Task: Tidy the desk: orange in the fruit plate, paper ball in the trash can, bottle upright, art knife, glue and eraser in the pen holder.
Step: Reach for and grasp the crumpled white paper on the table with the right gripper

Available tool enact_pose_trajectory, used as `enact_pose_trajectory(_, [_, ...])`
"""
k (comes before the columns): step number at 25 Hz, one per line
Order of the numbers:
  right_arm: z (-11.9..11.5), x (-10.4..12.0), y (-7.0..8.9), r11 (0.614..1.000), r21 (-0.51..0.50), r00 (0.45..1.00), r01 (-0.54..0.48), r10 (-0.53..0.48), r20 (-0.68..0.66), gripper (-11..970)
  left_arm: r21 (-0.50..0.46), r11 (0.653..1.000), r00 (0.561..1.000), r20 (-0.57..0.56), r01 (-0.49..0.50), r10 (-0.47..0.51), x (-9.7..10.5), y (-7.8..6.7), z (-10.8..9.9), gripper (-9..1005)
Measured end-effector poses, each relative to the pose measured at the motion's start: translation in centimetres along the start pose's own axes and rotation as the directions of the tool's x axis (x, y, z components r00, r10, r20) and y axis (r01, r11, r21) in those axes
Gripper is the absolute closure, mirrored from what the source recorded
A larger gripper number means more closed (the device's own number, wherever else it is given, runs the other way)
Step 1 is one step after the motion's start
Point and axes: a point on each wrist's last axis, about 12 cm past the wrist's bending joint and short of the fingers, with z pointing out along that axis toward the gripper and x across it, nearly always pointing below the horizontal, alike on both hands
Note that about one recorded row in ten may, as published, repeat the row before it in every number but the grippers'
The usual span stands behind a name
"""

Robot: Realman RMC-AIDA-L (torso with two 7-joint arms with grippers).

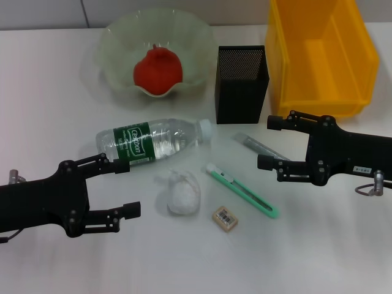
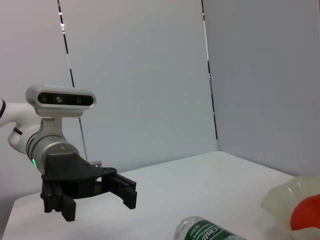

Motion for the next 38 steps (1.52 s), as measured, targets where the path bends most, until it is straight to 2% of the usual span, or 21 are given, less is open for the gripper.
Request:
enact_pose_trajectory(5, [-0.1, -0.4, -0.3, 1.0, -0.005, 1.0, -0.028, 0.028, -0.003, 146, -0.001, 1.0, 1.0, -0.004, 0.002, -0.002, 0.0, 0.1, 0.0, 139])
enact_pose_trajectory(9, [-0.3, -3.3, -1.5, 0.993, -0.065, 0.994, -0.1, 0.096, -0.06, 146, -0.001, 1.0, 1.0, -0.01, 0.005, -0.005, 0.0, 0.1, -0.1, 139])
enact_pose_trajectory(10, [-0.3, -3.3, -1.5, 0.993, -0.065, 0.994, -0.1, 0.096, -0.06, 146, -0.001, 1.0, 1.0, -0.01, 0.005, -0.005, 0.0, 0.1, -0.1, 139])
enact_pose_trajectory(11, [-0.1, -4.8, -2.0, 0.988, -0.097, 0.987, -0.118, 0.106, -0.122, 146, 0.002, 1.0, 1.0, -0.022, 0.008, -0.008, 0.1, 0.1, -0.1, 139])
enact_pose_trajectory(12, [-0.1, -4.8, -2.0, 0.988, -0.097, 0.987, -0.118, 0.106, -0.122, 148, 0.002, 1.0, 1.0, -0.022, 0.008, -0.008, 0.1, 0.1, -0.1, 139])
enact_pose_trajectory(16, [0.6, -8.3, -3.2, 0.98, -0.15, 0.962, -0.132, 0.09, -0.258, 157, 0.011, 1.0, 0.999, -0.043, 0.011, -0.011, 0.3, 0.1, 0.0, 139])
enact_pose_trajectory(17, [0.6, -8.3, -3.2, 0.98, -0.15, 0.962, -0.132, 0.09, -0.258, 158, 0.011, 1.0, 0.999, -0.043, 0.011, -0.011, 0.3, 0.1, 0.0, 139])
enact_pose_trajectory(20, [1.3, -10.1, -3.9, 0.975, -0.175, 0.934, -0.139, 0.071, -0.35, 162, 0.013, 1.0, 0.999, -0.042, 0.011, -0.01, 0.2, 0.1, 0.1, 140])
enact_pose_trajectory(21, [1.9, -11.1, -4.1, 0.972, -0.191, 0.912, -0.134, 0.046, -0.407, 163, 0.014, 1.0, 0.999, -0.041, 0.011, -0.01, 0.3, 0.0, 0.2, 140])
enact_pose_trajectory(24, [2.9, -12.4, -4.2, 0.97, -0.215, 0.878, -0.114, -0.002, -0.479, 167, 0.013, 1.0, 0.999, -0.041, 0.013, -0.012, 0.3, 0.0, 0.1, 140])
enact_pose_trajectory(33, [5.7, -14.1, -3.9, 0.961, -0.268, 0.785, -0.075, -0.109, -0.61, 178, -0.009, 1.0, 0.999, -0.04, 0.015, -0.016, 0.4, 0.1, -0.3, 140])
enact_pose_trajectory(38, [6.6, -14.2, -3.6, 0.96, -0.275, 0.766, -0.049, -0.141, -0.627, 184, -0.013, 1.0, 0.999, -0.038, 0.019, -0.02, 0.5, 0.0, -0.4, 140])
